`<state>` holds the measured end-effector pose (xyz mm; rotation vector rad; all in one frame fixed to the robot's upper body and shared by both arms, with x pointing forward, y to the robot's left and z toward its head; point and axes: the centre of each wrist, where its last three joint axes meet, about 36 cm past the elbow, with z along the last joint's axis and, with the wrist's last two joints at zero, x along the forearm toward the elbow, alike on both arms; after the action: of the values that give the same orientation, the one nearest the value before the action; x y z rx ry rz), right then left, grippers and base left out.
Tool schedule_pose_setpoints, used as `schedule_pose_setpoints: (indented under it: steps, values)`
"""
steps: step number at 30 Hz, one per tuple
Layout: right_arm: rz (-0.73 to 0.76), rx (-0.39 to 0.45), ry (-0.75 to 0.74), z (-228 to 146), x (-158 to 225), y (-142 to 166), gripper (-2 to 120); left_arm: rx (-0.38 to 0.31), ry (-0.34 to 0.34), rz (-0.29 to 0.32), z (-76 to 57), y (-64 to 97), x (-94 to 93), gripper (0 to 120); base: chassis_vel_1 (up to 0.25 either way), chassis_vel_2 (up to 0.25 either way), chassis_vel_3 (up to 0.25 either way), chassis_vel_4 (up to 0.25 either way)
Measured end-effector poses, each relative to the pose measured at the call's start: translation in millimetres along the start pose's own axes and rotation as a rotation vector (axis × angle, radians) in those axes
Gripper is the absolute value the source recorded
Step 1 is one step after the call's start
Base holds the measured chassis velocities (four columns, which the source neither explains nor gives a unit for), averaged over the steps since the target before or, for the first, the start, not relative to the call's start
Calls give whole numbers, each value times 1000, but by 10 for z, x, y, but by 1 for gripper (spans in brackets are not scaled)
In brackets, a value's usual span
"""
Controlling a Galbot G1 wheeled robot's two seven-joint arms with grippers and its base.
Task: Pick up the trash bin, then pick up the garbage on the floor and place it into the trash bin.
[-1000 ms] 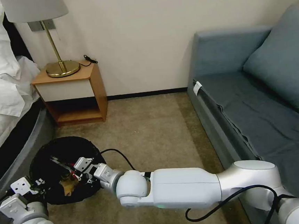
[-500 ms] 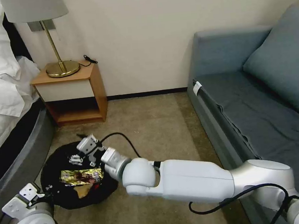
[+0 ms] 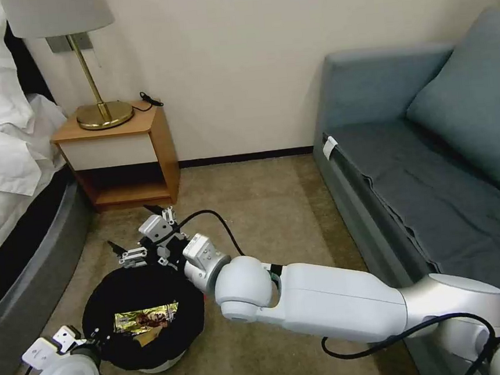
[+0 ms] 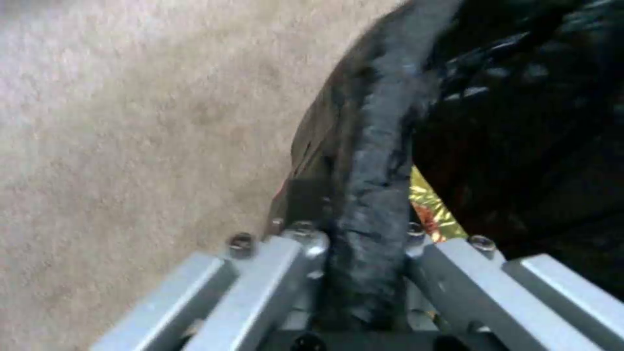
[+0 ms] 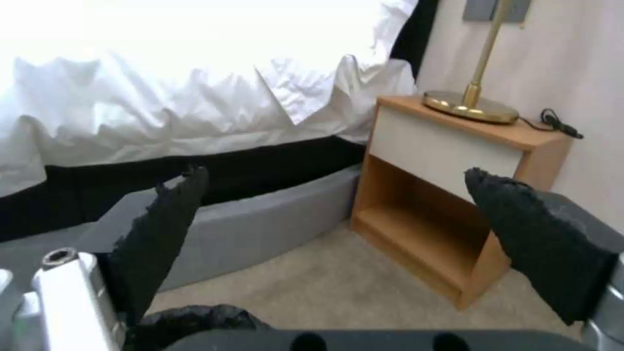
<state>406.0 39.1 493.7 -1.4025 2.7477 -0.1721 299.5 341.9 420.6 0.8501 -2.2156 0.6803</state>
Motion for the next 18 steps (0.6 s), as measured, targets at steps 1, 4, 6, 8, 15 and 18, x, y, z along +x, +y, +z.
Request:
schedule_pose_setpoints:
  steps: [1,4,6,8,15,18]
  values:
    - [1,-2,1,6,4,-2,100,-7,-7,2,2,3,6,15,0,0,0,0]
    - [4,-6,4,22,13,-3,100,-28,-29,9,6,10,28,24,0,0,0,0]
    - [6,-11,6,36,21,-3,100,-46,-46,11,13,18,46,32,0,0,0,0]
    - [7,-12,8,45,27,-3,100,-56,-57,15,20,25,54,37,0,0,0,0]
    - [33,-28,9,65,100,-79,100,-168,-252,152,10,129,290,66,0,0,0,0]
    - [51,-71,17,35,172,-144,100,-211,-315,270,-22,179,417,74,0,0,0,0]
